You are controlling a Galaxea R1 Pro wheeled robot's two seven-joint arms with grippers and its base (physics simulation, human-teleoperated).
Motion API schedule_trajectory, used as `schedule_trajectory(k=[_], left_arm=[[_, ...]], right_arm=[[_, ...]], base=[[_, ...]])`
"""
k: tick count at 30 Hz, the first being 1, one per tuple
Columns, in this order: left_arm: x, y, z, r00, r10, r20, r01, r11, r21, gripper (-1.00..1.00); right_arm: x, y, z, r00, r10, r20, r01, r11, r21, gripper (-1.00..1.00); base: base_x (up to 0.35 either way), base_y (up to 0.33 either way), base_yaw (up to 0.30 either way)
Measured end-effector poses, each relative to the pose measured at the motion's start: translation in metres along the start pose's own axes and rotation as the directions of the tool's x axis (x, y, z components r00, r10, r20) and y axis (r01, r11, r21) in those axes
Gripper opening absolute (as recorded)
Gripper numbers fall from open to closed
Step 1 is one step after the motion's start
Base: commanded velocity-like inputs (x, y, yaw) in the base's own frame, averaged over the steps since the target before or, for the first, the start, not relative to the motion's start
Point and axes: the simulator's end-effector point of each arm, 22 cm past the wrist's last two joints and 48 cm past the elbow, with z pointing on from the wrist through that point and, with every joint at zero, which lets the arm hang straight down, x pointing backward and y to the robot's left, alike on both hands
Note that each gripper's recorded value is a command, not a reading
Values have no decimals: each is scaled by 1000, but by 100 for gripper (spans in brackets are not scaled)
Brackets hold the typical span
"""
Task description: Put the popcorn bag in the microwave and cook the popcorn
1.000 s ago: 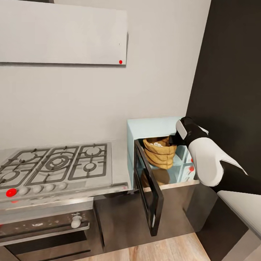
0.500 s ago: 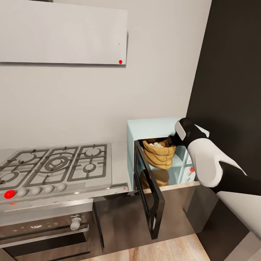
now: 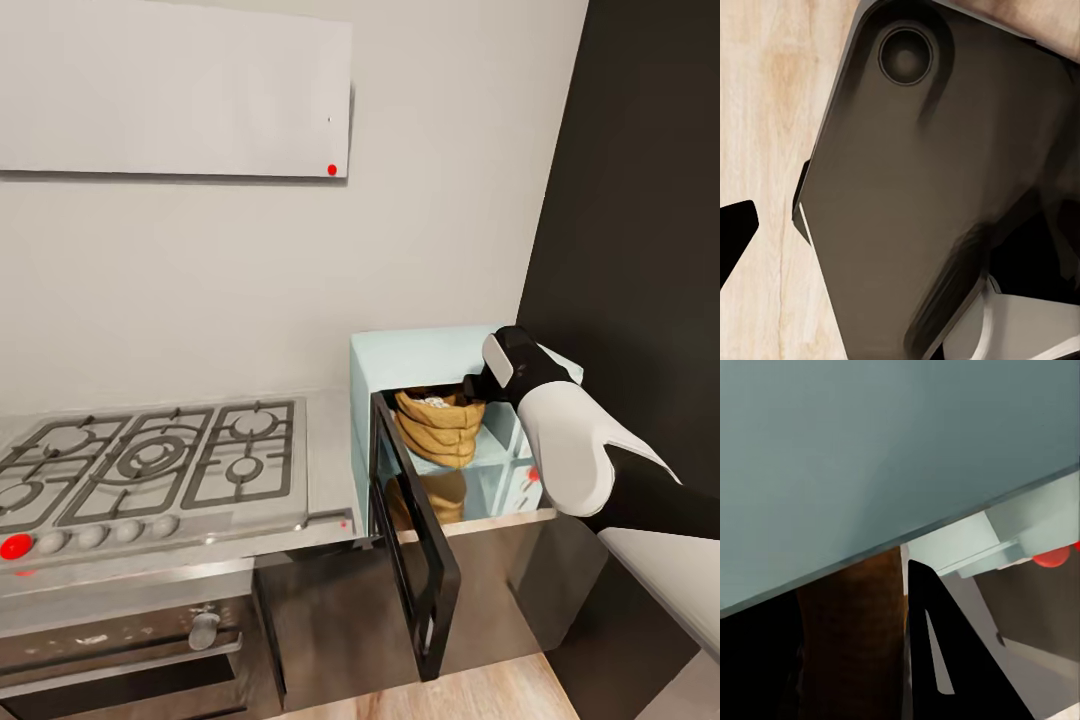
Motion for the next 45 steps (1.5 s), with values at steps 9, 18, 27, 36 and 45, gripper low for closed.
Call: schedule_trajectory(k=[9, 18, 27, 36, 45], left_arm=[[-1, -2, 0, 1000, 0, 2, 0, 1000, 2, 100], [-1, -2, 0, 1000, -3, 3, 3, 1000, 2, 100], [-1, -2, 0, 1000, -3, 3, 3, 1000, 2, 100], [-2, -2, 0, 1000, 1, 3, -1, 1000, 3, 100], [-2, -2, 0, 1000, -2, 3, 2, 1000, 2, 100]], right_arm=[[2, 1, 3, 1000, 15, 4, -15, 1000, -21, -100], [5, 4, 0, 1000, 0, -13, 0, 1000, -3, 100], [3, 4, -3, 1000, 10, -9, -10, 1000, -13, 100], [-6, 5, -6, 1000, 24, 12, -23, 999, -47, 100], [-24, -1, -18, 997, 48, 66, -45, 998, -47, 100]], base=[[1, 0, 0], [0, 0, 0], [0, 0, 0], [-146, 0, 0], [-160, 0, 0]])
